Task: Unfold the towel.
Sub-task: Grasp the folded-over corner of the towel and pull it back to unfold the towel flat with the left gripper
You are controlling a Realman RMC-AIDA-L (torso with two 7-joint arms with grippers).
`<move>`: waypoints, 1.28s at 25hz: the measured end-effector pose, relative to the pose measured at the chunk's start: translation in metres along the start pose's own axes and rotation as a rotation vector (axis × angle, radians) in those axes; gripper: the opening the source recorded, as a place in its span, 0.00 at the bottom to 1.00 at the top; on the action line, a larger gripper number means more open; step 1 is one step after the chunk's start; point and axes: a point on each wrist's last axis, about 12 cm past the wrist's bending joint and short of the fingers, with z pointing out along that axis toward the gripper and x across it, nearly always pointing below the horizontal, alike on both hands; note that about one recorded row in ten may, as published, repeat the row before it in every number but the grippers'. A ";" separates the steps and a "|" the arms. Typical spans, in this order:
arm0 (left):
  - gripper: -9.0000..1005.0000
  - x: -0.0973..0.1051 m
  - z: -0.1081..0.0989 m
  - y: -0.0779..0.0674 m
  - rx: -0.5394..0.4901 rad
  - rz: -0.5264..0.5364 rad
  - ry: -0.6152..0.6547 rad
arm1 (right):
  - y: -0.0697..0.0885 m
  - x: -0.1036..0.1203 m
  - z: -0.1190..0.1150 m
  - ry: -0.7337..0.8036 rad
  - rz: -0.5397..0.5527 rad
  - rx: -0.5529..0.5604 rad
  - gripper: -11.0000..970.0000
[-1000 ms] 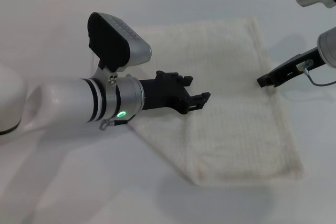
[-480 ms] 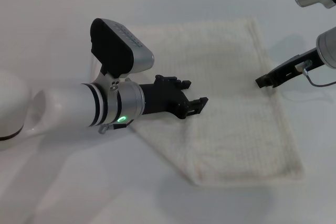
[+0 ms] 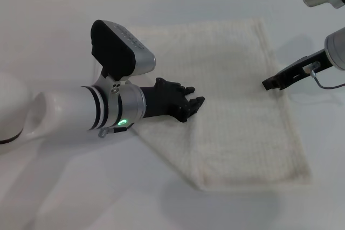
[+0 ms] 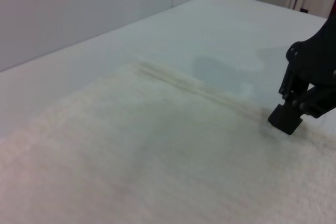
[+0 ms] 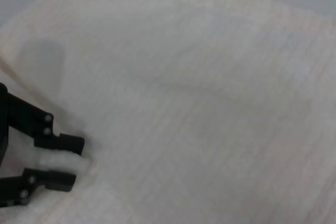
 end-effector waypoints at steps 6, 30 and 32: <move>0.16 0.001 -0.001 0.000 0.000 -0.001 0.001 | 0.000 0.000 0.000 0.001 0.000 -0.001 0.01; 0.06 0.050 -0.105 0.025 0.114 -0.063 -0.338 | -0.001 0.000 -0.001 0.013 -0.002 0.003 0.01; 0.06 0.052 -0.109 0.026 0.114 -0.068 -0.353 | -0.001 0.000 -0.001 0.014 -0.002 0.003 0.01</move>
